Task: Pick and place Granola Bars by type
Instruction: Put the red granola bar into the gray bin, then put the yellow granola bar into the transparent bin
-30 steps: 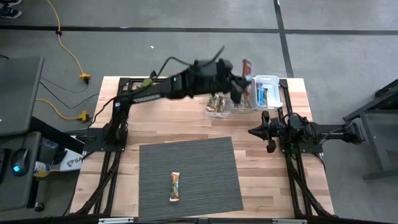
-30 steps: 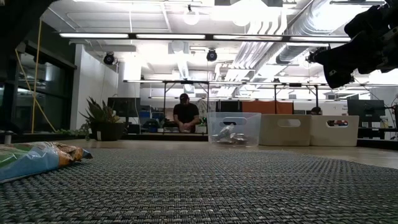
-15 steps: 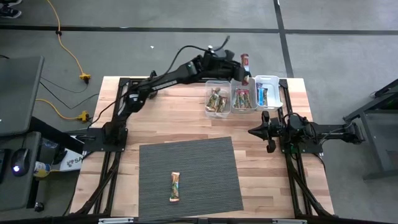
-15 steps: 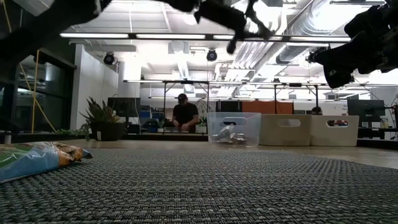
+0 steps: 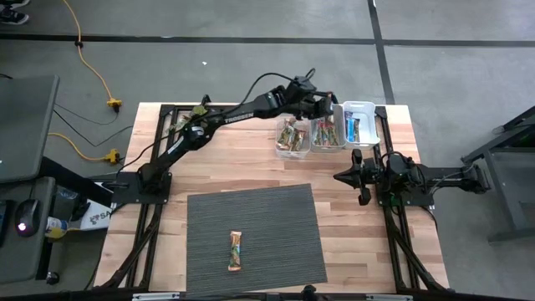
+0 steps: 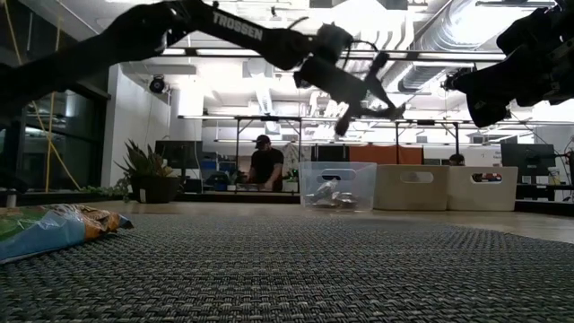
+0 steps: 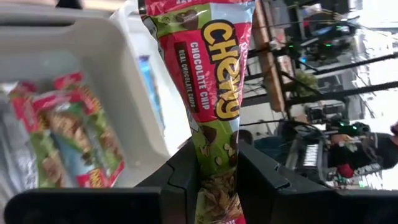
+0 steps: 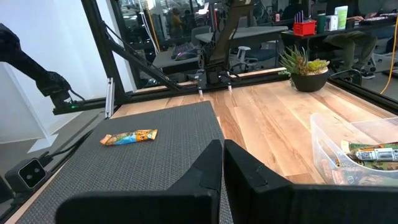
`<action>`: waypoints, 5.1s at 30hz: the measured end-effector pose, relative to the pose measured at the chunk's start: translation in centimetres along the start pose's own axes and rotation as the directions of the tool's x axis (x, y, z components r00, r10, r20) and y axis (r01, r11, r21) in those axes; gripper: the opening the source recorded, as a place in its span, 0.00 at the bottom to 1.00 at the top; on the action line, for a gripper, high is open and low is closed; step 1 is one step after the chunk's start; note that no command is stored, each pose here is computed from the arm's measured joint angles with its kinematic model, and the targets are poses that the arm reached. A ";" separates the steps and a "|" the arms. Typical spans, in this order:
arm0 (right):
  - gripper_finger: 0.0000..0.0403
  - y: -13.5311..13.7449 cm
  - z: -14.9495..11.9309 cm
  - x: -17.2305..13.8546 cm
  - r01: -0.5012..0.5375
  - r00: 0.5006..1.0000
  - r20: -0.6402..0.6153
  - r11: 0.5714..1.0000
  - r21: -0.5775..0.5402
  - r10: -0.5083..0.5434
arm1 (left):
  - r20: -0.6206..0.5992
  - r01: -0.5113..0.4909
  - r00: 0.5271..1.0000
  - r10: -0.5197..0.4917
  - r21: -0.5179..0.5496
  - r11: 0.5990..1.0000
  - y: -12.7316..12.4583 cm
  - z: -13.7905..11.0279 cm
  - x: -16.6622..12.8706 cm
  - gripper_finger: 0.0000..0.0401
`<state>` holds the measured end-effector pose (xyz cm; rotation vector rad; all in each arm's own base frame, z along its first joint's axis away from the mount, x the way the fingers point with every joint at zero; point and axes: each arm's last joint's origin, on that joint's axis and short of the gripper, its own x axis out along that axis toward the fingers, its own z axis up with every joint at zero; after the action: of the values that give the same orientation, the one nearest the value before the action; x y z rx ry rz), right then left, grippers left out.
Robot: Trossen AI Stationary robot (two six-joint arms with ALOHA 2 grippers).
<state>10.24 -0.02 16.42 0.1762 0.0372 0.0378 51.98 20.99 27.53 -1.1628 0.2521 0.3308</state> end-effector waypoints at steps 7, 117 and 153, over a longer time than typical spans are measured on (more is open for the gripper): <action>0.00 0.0 0.0 0.0 0.000 1.000 0.000 1.000 0.000 0.000 | -0.015 -0.095 0.995 0.094 -0.069 0.993 2.1 -0.5 1.1 0.21; 0.00 0.0 0.0 0.0 0.000 1.000 0.000 1.000 0.000 0.000 | -0.563 0.502 0.767 -0.307 0.229 0.834 -14.7 -2.0 -20.3 0.57; 0.00 0.0 -0.1 0.0 0.001 1.000 -0.006 1.000 0.000 -0.001 | 0.126 -0.184 0.977 0.172 0.092 0.978 -18.6 -21.2 -45.9 0.57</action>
<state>10.23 -0.02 16.36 0.1764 0.0428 0.0372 16.21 -10.93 51.97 -1.0167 0.2679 0.5371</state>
